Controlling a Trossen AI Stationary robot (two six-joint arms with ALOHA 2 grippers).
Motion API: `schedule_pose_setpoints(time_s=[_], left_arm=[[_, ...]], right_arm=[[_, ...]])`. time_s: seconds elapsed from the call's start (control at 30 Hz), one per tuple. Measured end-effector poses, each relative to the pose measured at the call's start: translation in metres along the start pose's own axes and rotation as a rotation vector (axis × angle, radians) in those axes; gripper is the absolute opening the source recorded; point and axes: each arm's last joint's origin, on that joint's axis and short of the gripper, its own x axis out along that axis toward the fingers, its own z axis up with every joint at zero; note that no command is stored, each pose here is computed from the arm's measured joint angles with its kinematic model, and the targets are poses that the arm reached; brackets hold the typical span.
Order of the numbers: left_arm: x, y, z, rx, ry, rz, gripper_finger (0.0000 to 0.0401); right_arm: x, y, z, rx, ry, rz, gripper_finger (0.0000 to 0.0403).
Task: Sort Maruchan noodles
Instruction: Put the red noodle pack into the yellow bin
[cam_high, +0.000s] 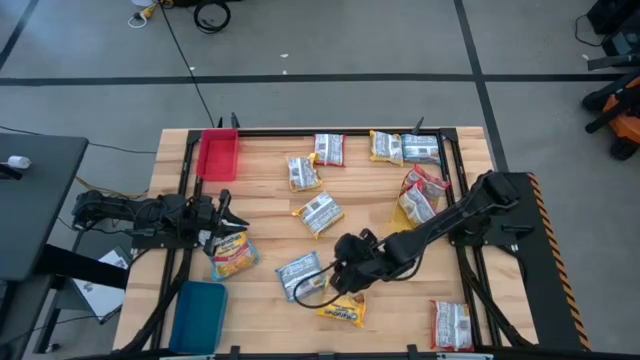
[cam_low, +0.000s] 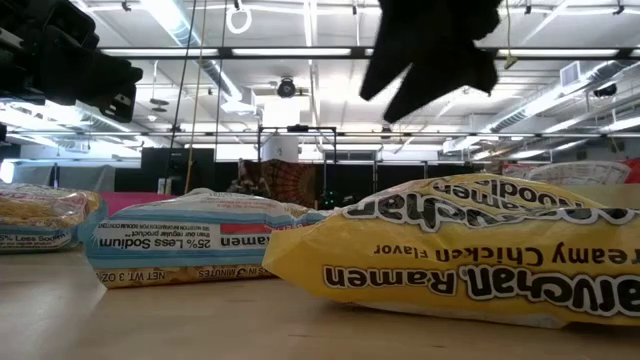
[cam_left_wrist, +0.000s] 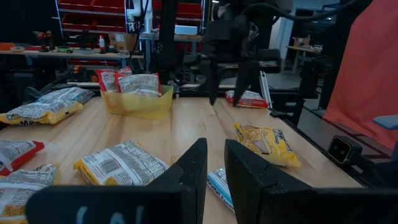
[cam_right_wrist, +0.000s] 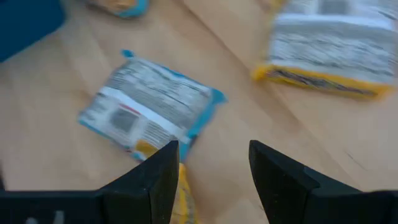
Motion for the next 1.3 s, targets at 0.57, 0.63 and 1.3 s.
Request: schedule_pose_setpoints(time_s=[0.57, 0.63, 1.3], left_arm=[[0.000, 0.000, 0.000, 0.000, 0.000, 0.000, 0.0062], [0.000, 0.000, 0.000, 0.000, 0.000, 0.000, 0.0062], [0.000, 0.000, 0.000, 0.000, 0.000, 0.000, 0.0062]], right_arm=[[-0.050, 0.024, -0.033, -0.323, 0.446, 0.182, 0.0199], [-0.059, 0.022, -0.048, -0.369, 0.514, 0.143, 0.0199], [-0.137, 0.018, -0.182, -0.736, 0.734, 0.193, 0.0201]])
